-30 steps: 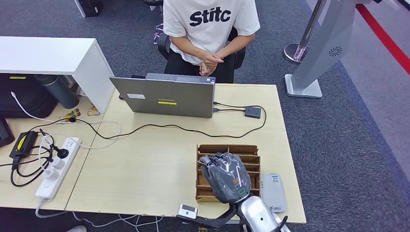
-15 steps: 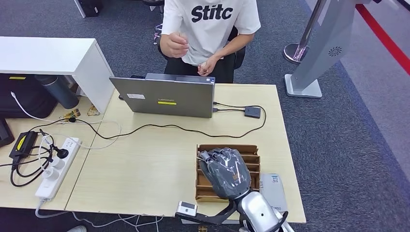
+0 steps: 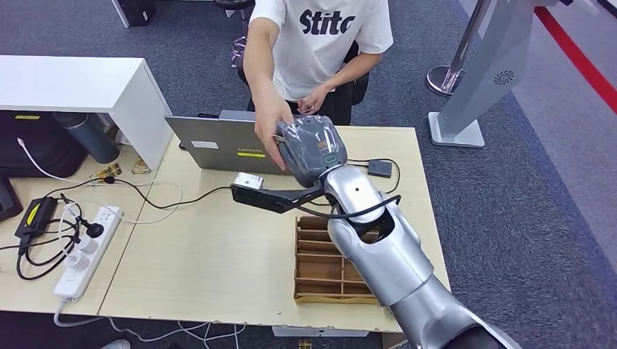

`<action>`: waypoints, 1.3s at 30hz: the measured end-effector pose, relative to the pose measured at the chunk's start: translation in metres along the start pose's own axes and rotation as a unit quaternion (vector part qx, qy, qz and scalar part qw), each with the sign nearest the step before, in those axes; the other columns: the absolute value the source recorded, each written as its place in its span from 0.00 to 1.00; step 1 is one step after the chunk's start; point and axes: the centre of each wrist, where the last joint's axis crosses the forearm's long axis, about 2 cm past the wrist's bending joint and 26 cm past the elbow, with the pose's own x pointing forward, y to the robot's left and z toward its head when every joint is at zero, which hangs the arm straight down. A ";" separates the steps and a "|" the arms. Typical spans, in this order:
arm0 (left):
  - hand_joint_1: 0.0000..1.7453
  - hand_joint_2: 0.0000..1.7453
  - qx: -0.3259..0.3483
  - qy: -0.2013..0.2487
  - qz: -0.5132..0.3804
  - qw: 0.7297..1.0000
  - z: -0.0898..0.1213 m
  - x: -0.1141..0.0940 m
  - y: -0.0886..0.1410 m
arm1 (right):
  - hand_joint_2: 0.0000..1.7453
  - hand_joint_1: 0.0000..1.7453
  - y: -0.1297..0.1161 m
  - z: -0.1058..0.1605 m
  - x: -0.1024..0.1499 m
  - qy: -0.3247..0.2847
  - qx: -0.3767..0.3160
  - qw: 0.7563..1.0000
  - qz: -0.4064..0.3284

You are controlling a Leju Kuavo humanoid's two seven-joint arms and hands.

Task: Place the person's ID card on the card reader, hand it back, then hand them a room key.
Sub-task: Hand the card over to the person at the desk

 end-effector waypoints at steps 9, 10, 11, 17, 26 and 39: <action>0.00 1.00 0.001 -0.002 -0.010 1.000 0.000 0.005 0.002 | 1.00 1.00 -0.007 -0.022 0.000 0.007 0.014 1.000 0.010; 0.00 1.00 0.001 -0.002 -0.012 1.000 0.000 0.006 0.001 | 1.00 1.00 -0.007 -0.024 0.001 0.007 0.014 1.000 0.008; 0.00 1.00 0.001 -0.002 -0.013 1.000 0.000 0.006 0.001 | 1.00 0.78 -0.006 -0.024 0.001 0.006 0.013 1.000 0.004; 0.00 1.00 0.000 -0.002 -0.016 1.000 0.000 0.008 0.001 | 1.00 0.00 -0.004 -0.025 0.000 0.002 0.005 0.999 -0.041; 0.00 1.00 0.000 -0.002 -0.016 1.000 0.000 0.008 0.001 | 1.00 0.00 0.000 -0.022 -0.003 0.010 0.004 0.998 -0.058; 0.00 1.00 0.004 0.002 0.000 1.000 0.000 -0.003 -0.005 | 1.00 0.00 -0.024 0.012 0.019 -0.047 -0.124 0.989 -0.058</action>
